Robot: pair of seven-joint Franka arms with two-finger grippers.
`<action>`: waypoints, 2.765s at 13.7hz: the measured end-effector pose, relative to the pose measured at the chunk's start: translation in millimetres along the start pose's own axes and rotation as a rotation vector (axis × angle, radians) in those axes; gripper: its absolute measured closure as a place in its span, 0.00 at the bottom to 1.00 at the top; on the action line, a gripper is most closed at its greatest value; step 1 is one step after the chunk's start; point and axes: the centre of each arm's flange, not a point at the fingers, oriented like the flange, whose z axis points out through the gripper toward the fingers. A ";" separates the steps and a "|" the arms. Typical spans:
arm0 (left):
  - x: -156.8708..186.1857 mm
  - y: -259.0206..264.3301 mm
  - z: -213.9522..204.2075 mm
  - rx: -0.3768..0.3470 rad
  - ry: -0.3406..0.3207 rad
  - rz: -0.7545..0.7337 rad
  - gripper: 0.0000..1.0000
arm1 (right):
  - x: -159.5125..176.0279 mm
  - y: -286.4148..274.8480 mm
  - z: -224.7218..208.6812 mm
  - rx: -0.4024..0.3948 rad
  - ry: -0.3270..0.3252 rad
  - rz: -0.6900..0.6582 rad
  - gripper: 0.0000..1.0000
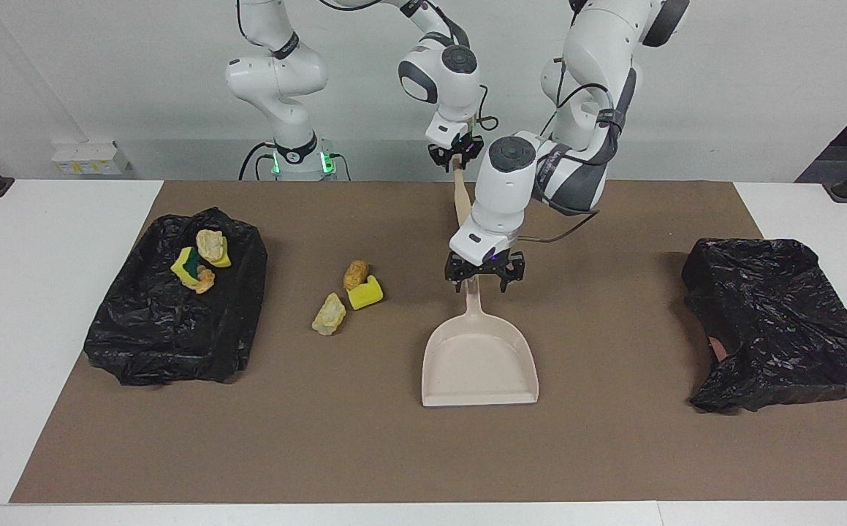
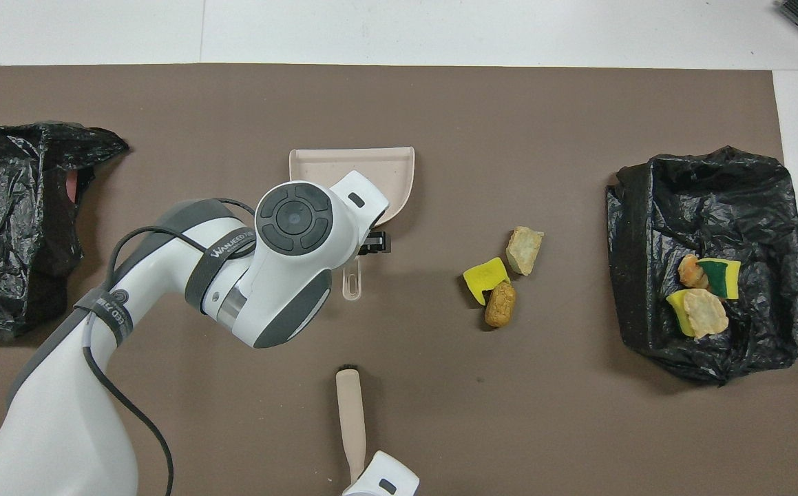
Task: Sweep and dump trash in bin
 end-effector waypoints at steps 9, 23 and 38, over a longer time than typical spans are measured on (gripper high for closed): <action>-15.7 7.7 21.8 0.005 -0.033 0.024 0.30 | 5.8 3.6 -19.7 -0.045 -0.059 -0.034 0.76; -20.6 -36.5 -31.5 0.156 -0.180 0.739 0.69 | 27.2 74.1 -53.0 -0.109 -0.062 -0.172 0.76; -11.8 -63.3 -30.4 0.115 -0.236 0.911 0.69 | 58.3 86.7 -54.9 -0.044 -0.053 -0.166 0.81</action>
